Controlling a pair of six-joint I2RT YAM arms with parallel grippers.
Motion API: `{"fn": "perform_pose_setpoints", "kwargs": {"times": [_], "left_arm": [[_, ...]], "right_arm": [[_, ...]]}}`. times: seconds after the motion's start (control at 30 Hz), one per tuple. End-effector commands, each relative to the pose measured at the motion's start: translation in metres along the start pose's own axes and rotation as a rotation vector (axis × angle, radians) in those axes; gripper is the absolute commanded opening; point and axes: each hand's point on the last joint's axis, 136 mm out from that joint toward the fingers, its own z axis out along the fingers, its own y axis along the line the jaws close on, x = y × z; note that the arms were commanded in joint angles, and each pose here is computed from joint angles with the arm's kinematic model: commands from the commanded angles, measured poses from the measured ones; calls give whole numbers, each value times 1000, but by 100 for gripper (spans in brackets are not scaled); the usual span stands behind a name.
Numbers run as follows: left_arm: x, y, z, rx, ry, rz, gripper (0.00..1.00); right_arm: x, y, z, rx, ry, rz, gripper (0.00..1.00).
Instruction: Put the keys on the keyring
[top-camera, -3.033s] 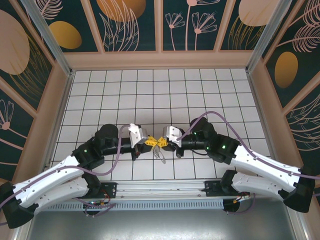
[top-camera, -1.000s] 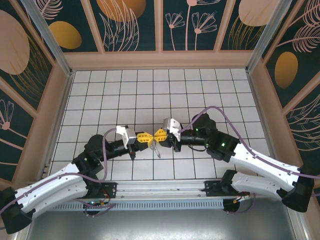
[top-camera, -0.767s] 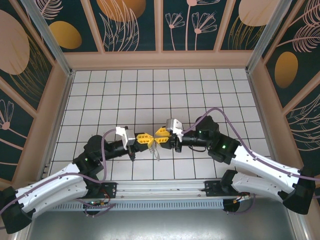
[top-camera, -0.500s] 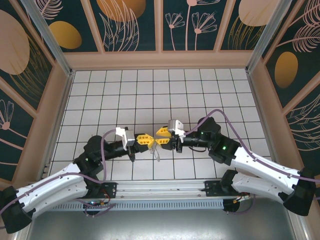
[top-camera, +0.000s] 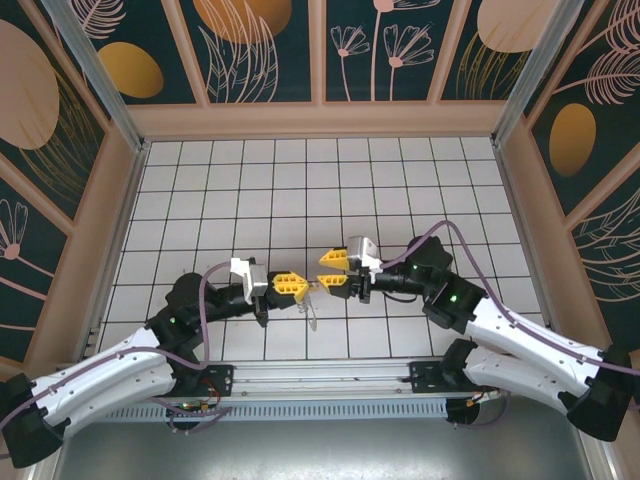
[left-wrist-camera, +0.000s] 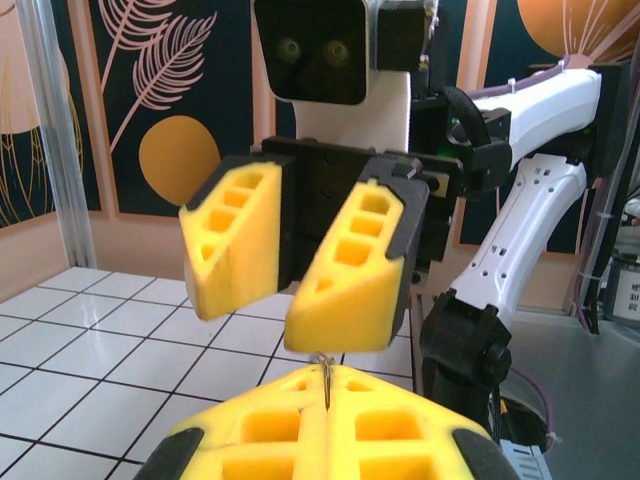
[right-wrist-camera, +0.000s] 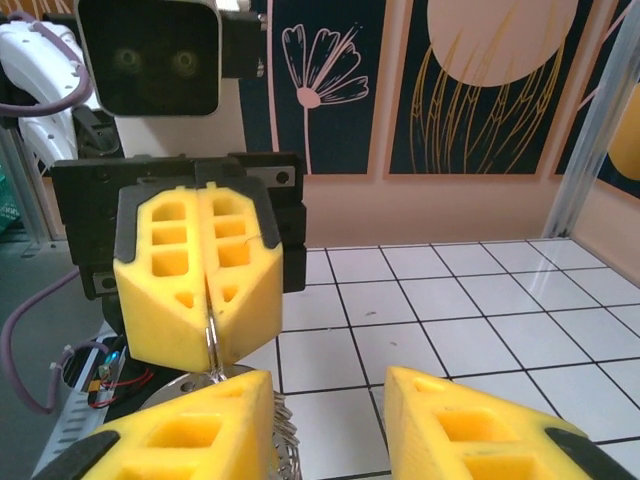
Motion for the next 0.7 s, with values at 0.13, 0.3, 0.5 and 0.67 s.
{"fn": "perform_pose_setpoints", "kwargs": {"times": [0.13,0.3,0.5,0.67], "left_arm": [[-16,-9,-5,22,-25,43,0],[-16,-9,-5,25,-28,39,0],[-18,-10,-3,35,-28,39,0],[-16,-9,-1,36,-22,36,0]], "right_arm": [[-12,0,-10,4,-60,-7,37],[-7,8,-9,-50,-53,-2,39],[1,23,-7,-140,-48,14,40],[1,27,-4,-184,-58,26,39]]}}
